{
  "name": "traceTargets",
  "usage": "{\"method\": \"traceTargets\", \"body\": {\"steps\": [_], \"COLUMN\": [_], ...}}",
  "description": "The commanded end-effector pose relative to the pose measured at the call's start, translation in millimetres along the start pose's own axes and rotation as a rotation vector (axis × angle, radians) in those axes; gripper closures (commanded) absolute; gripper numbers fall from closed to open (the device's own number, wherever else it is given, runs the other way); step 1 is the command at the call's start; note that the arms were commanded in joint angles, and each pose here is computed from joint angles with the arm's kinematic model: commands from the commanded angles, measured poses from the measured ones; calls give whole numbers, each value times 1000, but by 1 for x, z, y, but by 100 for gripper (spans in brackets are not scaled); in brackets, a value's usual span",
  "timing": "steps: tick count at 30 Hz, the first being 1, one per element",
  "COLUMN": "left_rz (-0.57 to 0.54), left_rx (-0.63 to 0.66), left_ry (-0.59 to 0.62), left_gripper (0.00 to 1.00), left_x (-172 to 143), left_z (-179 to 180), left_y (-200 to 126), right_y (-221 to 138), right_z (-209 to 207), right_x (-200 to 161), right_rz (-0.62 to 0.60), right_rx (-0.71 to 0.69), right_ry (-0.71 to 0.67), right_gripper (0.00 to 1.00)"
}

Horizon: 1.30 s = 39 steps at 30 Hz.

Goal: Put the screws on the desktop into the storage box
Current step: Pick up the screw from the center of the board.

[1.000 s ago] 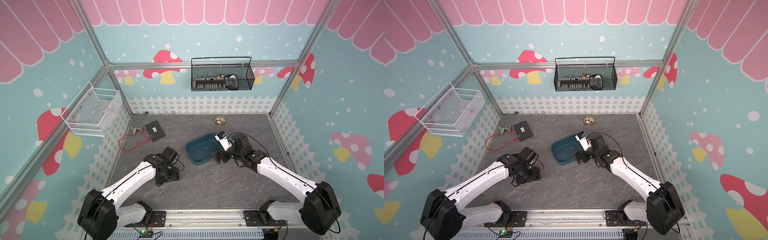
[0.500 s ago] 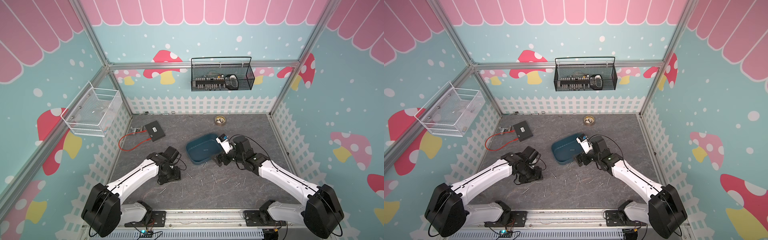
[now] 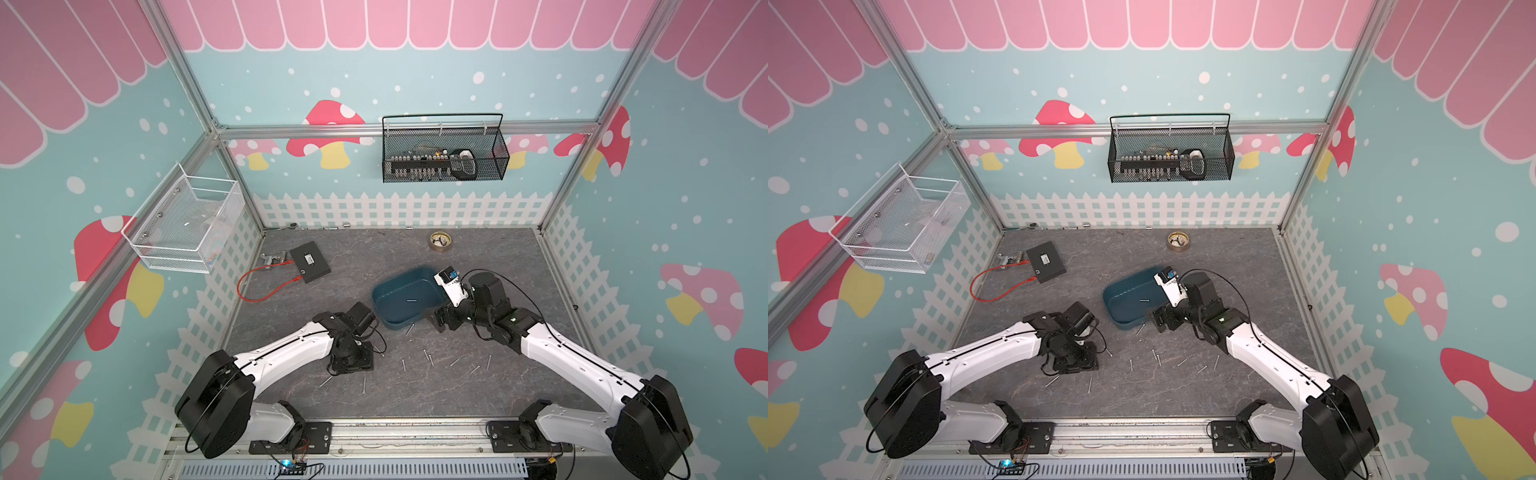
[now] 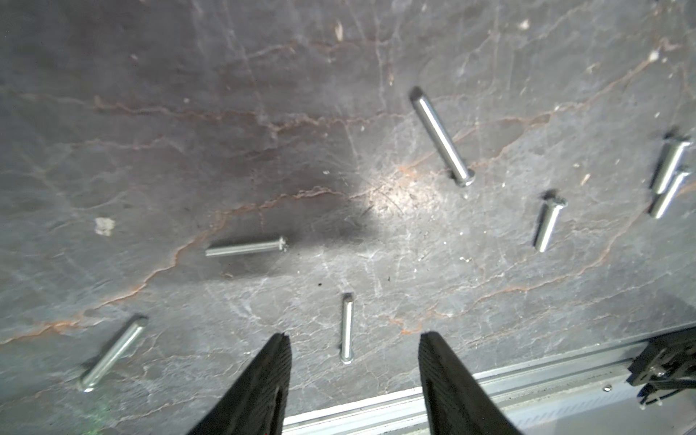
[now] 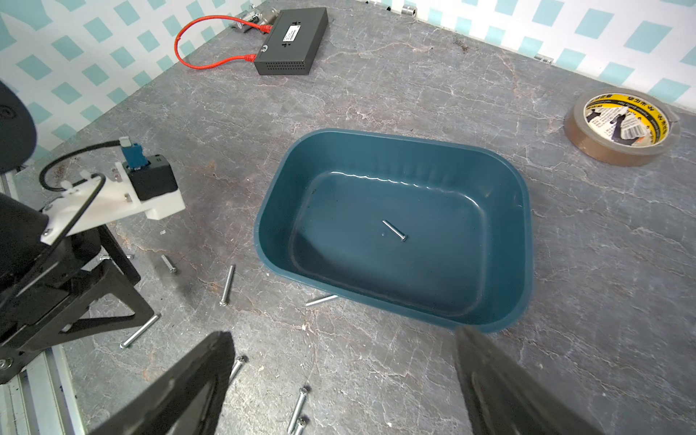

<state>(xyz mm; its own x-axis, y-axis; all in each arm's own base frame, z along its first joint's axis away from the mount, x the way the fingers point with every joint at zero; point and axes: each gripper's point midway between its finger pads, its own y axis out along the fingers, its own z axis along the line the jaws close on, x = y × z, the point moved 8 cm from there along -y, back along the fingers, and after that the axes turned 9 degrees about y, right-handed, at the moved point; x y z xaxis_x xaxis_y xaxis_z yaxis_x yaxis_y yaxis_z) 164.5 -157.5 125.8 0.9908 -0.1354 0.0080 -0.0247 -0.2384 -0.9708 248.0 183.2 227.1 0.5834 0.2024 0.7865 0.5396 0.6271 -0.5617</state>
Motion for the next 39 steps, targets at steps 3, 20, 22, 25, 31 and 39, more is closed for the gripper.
{"method": "traceTargets", "body": {"steps": [3,20,22,25,31,39], "left_rz": [47,75,71,67,64,41], "left_rx": [-1,60,63,75,89,153], "left_ry": [14,25,21,13,7,-19], "left_gripper": [48,65,67,72,79,85], "left_x": [-12,-24,-24,-25,-27,-29], "left_z": [-7,-9,-8,-6,-2,8], "left_y": [15,37,39,40,44,48], "right_y": [-3,-7,-7,-7,-7,-7], "right_z": [1,0,0,0,0,-2], "right_x": [-1,0,0,-1,-2,-2], "right_rz": [-10,-12,-11,-9,-5,3], "right_rx": [-6,-26,-26,-26,-31,-50], "right_ry": [9,10,11,11,12,8], "right_gripper": [4,3,4,4,3,3]}}
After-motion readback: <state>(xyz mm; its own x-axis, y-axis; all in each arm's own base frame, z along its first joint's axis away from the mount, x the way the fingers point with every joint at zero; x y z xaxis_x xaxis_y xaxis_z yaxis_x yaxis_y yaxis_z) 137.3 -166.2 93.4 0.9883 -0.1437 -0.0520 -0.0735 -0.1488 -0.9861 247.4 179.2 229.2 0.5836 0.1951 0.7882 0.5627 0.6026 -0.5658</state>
